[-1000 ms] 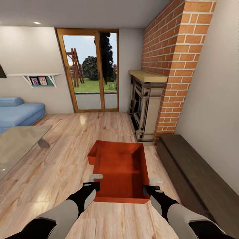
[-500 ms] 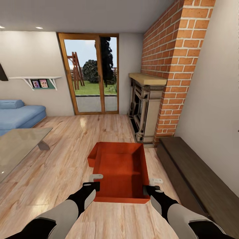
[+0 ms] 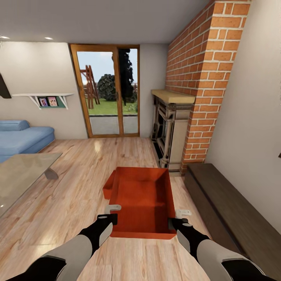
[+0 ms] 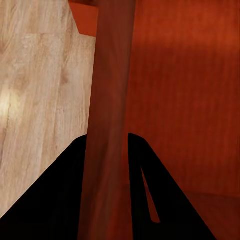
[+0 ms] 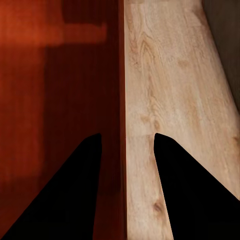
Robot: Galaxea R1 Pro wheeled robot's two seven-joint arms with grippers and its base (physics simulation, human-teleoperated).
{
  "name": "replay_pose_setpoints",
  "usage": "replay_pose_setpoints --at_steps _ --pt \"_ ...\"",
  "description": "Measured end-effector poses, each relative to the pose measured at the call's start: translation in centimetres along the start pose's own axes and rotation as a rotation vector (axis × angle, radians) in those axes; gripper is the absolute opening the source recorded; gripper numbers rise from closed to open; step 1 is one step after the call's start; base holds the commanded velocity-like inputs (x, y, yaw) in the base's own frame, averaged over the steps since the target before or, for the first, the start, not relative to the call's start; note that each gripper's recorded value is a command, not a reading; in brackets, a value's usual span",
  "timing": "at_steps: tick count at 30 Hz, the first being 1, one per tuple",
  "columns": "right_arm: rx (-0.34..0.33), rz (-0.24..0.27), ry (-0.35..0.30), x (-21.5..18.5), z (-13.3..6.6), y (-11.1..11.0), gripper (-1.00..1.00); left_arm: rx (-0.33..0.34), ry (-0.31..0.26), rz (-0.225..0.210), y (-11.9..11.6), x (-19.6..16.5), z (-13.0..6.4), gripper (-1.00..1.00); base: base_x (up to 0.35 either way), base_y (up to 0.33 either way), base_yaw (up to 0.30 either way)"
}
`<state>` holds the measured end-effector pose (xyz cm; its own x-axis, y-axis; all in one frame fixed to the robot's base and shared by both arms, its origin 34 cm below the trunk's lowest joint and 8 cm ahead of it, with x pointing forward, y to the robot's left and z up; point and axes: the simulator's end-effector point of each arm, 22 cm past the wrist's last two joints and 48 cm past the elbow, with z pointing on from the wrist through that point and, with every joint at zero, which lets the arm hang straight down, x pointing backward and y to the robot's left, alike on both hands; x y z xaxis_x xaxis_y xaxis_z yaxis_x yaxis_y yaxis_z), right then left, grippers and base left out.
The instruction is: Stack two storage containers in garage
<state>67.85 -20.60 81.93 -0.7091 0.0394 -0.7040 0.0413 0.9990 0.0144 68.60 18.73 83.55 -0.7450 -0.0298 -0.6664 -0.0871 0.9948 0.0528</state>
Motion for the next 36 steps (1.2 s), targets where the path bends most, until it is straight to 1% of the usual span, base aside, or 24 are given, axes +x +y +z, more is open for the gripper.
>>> replay_pose_setpoints --at_steps 36 --pt "-0.002 0.001 -0.057 -3.0 -1.7 0.1 -1.0 0.002 -0.057 -0.005 0.1 -2.9 -1.9 -1.0 0.0 0.0 0.0"
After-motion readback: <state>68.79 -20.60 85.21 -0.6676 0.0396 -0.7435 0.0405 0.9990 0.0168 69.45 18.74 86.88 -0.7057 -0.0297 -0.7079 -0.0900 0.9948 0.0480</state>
